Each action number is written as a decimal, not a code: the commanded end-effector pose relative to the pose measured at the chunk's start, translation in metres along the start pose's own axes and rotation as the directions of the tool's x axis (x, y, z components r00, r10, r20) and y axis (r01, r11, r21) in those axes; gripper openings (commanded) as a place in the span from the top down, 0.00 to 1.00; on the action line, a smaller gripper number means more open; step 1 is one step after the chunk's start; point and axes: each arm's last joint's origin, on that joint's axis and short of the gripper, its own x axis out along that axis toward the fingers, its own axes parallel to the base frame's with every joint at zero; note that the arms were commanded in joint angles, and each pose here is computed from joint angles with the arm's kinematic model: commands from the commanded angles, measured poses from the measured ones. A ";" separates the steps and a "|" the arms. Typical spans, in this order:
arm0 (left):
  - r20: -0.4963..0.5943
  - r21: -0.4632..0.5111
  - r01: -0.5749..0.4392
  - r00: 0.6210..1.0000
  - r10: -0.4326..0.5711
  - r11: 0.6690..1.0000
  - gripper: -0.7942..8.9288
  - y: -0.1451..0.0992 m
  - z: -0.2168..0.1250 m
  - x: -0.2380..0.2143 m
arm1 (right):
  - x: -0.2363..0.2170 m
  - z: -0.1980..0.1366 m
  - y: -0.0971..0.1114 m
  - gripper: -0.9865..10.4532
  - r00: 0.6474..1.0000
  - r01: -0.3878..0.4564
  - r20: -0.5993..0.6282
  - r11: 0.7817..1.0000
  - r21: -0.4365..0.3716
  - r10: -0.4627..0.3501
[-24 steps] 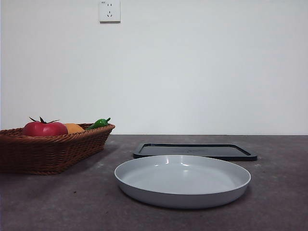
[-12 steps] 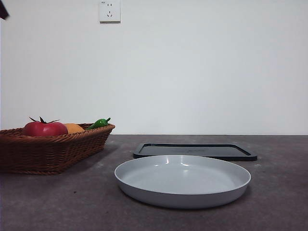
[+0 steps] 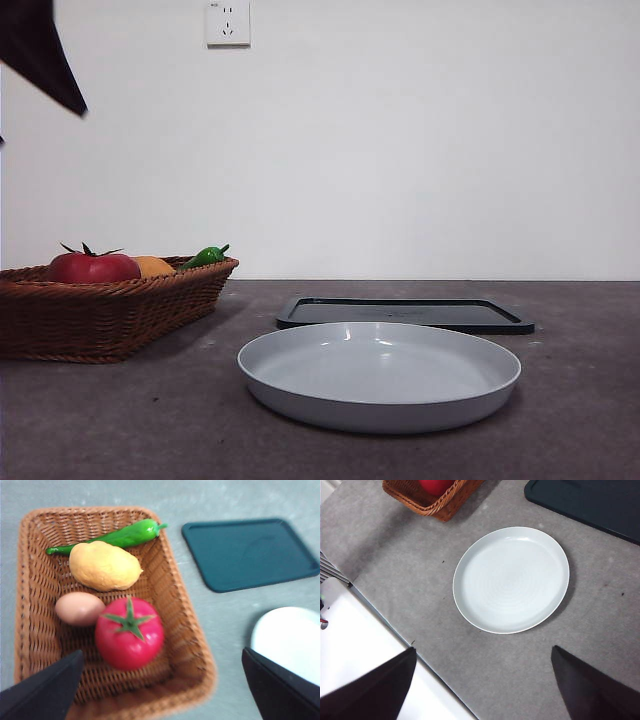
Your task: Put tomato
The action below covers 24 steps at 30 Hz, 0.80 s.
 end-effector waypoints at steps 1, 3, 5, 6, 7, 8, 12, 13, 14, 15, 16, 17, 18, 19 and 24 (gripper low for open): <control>0.002 0.052 -0.023 1.000 0.023 0.998 0.40 0.005 0.008 0.017 | -0.003 0.005 0.002 0.54 1.000 -0.003 0.018 1.000 -0.017 0.003; -0.011 0.050 -0.026 1.000 0.027 0.998 0.40 0.009 0.008 0.029 | -0.003 0.005 0.002 0.54 1.000 -0.003 0.017 1.000 -0.016 0.003; -0.023 0.050 -0.025 0.999 0.026 0.998 0.40 0.012 0.007 0.040 | -0.003 0.005 0.002 0.54 1.000 -0.003 0.017 1.000 -0.016 0.003; -0.030 0.048 -0.025 0.999 0.026 0.999 0.40 0.014 0.006 0.046 | -0.003 0.005 0.002 0.54 1.000 -0.003 0.017 1.000 -0.016 0.003; -0.036 0.049 -0.025 0.999 0.026 0.999 0.40 0.015 0.006 0.051 | -0.003 0.005 0.002 0.54 1.000 -0.003 0.017 1.000 -0.016 0.003; -0.041 0.053 -0.024 0.999 0.026 0.998 0.40 0.016 0.005 0.056 | -0.003 0.005 0.002 0.54 1.000 -0.003 0.017 1.000 -0.016 0.003; -0.068 0.071 -0.018 0.997 0.023 0.997 0.40 0.021 0.001 0.074 | -0.003 0.005 0.002 0.54 1.000 -0.003 0.017 1.000 -0.016 0.003; -0.075 0.076 -0.016 0.997 0.022 0.997 0.40 0.022 0.000 0.079 | -0.003 0.005 0.002 0.54 1.000 -0.003 0.017 1.000 -0.016 0.003; -0.078 0.082 -0.015 0.997 0.021 0.997 0.40 0.023 -0.001 0.083 | -0.003 0.005 0.002 0.54 1.000 -0.003 0.017 1.000 -0.016 0.003; -0.082 0.086 -0.013 0.996 0.020 0.996 0.40 0.024 -0.002 0.087 | -0.003 0.005 0.002 0.54 1.000 -0.003 0.017 1.000 -0.016 0.003; -0.083 0.087 -0.013 0.996 0.020 0.996 0.40 0.025 -0.002 0.090 | -0.003 0.005 0.002 0.54 1.000 -0.003 0.017 1.000 -0.015 0.003; -0.086 0.086 -0.012 0.996 0.020 0.996 0.40 0.025 -0.003 0.094 | -0.003 0.005 0.002 0.54 1.000 -0.003 0.017 1.000 -0.015 0.003; -0.089 0.086 -0.010 0.996 0.018 0.996 0.40 0.026 -0.004 0.097 | -0.003 0.005 0.002 0.54 1.000 -0.003 0.017 1.000 -0.012 0.003; -0.093 0.087 -0.008 0.996 0.016 0.996 0.40 0.026 -0.005 0.101 | -0.003 0.005 0.002 0.54 1.000 -0.003 0.017 1.000 -0.008 0.003; -0.111 0.091 0.003 0.994 0.007 0.996 0.40 0.026 -0.010 0.115 | -0.003 0.005 0.002 0.54 1.000 -0.003 0.017 1.000 -0.006 0.003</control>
